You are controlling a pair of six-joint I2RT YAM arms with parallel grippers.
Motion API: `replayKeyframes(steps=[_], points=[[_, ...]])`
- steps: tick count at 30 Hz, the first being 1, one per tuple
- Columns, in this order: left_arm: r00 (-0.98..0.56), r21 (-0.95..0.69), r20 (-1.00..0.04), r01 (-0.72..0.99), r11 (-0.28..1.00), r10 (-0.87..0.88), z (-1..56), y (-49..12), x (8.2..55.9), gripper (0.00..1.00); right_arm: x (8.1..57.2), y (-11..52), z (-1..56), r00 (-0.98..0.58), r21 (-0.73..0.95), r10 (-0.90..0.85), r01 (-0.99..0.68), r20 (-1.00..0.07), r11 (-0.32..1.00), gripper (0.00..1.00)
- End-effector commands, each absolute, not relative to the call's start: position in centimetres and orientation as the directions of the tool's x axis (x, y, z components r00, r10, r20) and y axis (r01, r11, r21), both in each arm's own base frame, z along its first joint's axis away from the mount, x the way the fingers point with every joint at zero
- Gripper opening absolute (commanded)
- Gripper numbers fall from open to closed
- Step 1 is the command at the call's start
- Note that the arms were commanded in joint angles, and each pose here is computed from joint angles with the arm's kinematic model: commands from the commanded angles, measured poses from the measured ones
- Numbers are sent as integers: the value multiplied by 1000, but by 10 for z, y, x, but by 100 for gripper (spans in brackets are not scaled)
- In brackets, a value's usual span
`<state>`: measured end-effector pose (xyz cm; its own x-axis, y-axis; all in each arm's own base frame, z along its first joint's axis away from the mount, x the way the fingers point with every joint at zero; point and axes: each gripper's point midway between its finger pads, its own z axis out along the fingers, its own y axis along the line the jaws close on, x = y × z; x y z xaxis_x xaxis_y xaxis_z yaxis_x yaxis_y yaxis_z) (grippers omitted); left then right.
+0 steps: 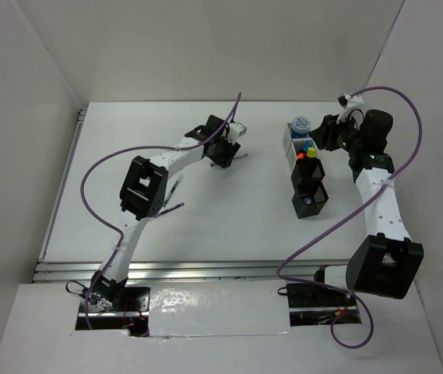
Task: Sort the stationery into containers
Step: Pick up the pen from the center of the board.
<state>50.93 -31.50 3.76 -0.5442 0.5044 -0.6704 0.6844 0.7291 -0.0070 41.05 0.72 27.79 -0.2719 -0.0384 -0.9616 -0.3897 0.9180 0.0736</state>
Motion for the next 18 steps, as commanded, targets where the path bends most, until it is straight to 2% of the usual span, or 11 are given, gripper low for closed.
replayKeyframes(steps=[1,4,6,10,13,15,16,18], points=[[-547,-18,-689,668,744,475,34,-320,522,60,403,9,279,-279,77,-47,-415,-959,907,49],[-554,-19,-675,674,739,488,23,-322,520,59,401,10,279,-291,91,-41,-424,-956,901,48],[-564,-30,-667,674,738,488,23,-322,516,54,399,11,283,-278,81,-48,-436,-959,896,48],[-605,-57,-630,662,748,487,24,-317,503,27,392,17,285,-250,47,-82,-471,-965,881,47],[-646,-106,-611,640,761,458,38,-310,488,10,390,22,288,-238,27,-105,-494,-966,869,47],[-702,-214,-592,611,763,396,44,-313,470,1,387,28,290,-244,37,-106,-520,-964,853,47],[-693,-244,-629,606,757,352,74,-314,470,0,385,34,292,-243,37,-113,-539,-963,841,47],[-740,-383,-631,558,736,233,99,-320,460,0,379,48,298,-217,11,-144,-586,-965,810,47]])
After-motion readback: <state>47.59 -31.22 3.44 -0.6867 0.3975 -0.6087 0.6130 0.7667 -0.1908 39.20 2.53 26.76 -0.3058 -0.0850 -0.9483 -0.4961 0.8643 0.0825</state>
